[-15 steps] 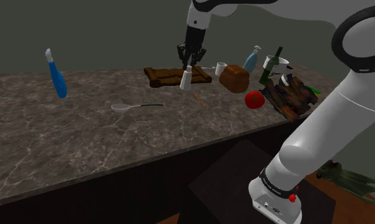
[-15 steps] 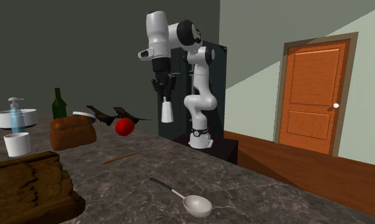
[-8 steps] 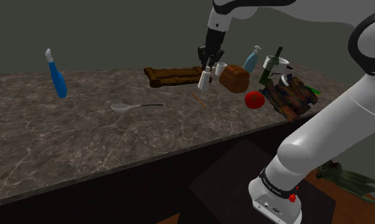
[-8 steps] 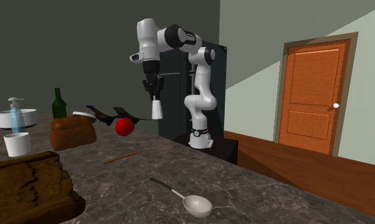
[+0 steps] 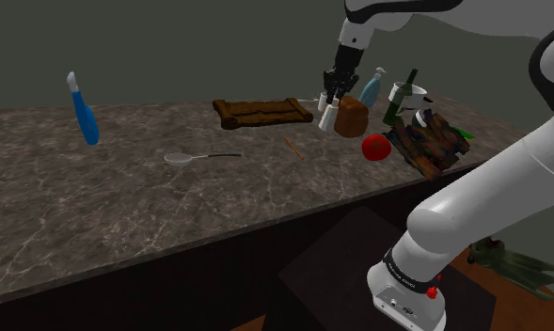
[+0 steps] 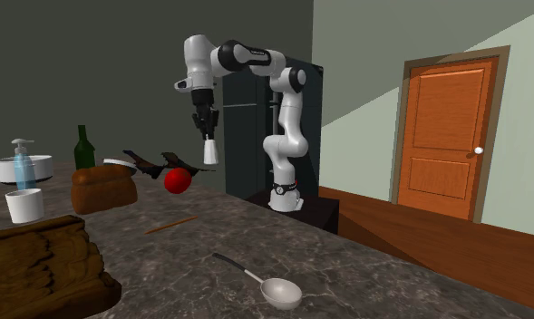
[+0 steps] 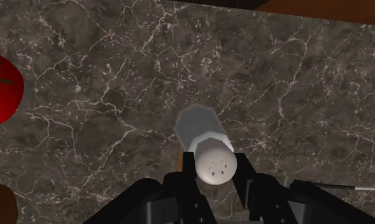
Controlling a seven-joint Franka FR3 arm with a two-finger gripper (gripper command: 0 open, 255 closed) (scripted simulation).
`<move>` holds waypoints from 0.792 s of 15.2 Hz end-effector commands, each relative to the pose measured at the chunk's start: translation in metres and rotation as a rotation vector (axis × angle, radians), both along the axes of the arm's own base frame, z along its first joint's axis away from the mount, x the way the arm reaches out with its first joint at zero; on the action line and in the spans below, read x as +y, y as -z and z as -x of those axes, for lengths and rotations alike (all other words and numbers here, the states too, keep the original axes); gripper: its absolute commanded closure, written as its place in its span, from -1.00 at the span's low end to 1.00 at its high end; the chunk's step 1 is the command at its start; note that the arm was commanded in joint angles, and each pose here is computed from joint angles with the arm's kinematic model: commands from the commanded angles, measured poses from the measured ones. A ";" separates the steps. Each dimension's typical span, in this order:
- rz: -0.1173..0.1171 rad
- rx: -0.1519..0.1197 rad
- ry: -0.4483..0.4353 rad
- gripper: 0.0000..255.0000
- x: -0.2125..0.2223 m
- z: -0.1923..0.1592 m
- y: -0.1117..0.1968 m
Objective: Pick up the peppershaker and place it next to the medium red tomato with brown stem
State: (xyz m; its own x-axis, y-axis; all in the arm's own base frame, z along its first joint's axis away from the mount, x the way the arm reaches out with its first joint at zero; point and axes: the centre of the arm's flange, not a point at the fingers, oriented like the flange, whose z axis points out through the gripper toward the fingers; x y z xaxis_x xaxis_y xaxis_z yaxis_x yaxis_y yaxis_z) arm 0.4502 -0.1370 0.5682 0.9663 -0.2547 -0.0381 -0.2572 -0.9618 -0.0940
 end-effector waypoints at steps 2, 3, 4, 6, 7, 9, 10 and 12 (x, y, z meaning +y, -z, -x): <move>0.000 0.000 -0.002 1.00 -0.037 0.016 0.003; 0.000 0.000 -0.002 1.00 -0.049 0.021 0.003; 0.000 0.000 -0.002 1.00 -0.061 0.027 0.003; 0.000 0.000 -0.002 1.00 -0.085 0.038 0.003; 0.000 0.000 -0.002 1.00 -0.097 0.043 0.003; 0.000 0.000 -0.002 1.00 -0.121 0.054 0.003; 0.000 0.000 -0.002 1.00 -0.133 0.060 0.003; 0.000 0.000 -0.002 1.00 -0.157 0.071 0.003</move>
